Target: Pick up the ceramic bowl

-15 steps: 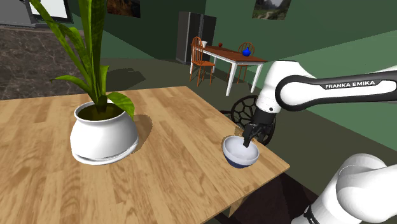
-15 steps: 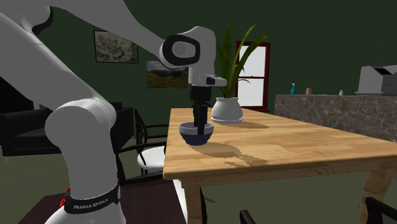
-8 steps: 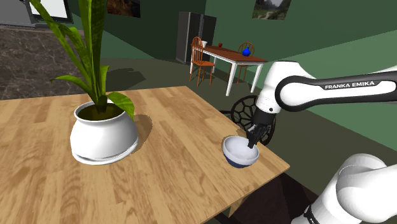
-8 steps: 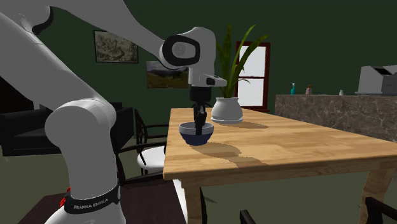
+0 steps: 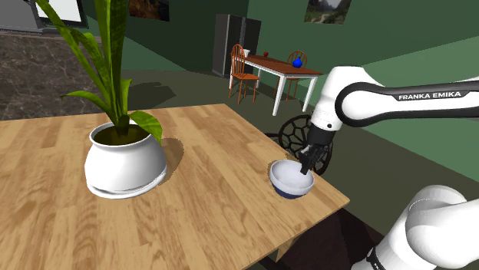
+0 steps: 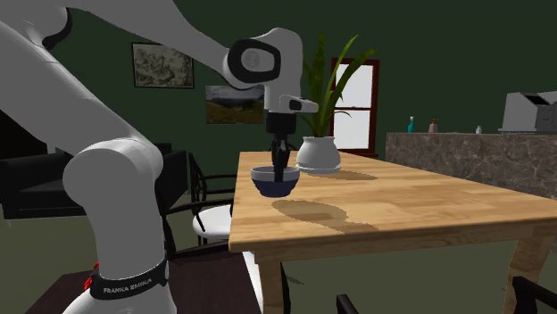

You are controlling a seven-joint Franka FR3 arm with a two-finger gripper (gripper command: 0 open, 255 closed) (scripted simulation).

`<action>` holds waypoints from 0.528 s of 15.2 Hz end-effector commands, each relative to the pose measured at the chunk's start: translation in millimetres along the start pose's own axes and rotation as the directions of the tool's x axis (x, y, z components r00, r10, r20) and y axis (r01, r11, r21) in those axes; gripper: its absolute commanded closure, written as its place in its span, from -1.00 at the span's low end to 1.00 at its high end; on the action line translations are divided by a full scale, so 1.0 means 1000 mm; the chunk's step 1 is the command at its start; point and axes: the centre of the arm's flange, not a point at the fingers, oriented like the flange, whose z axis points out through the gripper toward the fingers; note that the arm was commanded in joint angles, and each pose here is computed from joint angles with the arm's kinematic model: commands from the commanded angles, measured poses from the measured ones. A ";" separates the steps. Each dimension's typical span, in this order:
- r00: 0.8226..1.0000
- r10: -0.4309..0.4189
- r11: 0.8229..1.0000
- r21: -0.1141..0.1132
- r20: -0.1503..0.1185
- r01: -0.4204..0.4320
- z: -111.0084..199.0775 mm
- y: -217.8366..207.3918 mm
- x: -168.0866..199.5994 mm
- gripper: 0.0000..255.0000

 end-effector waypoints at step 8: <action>1.000 0.000 1.000 0.000 0.000 0.000 -0.048 -0.004 -0.002 1.00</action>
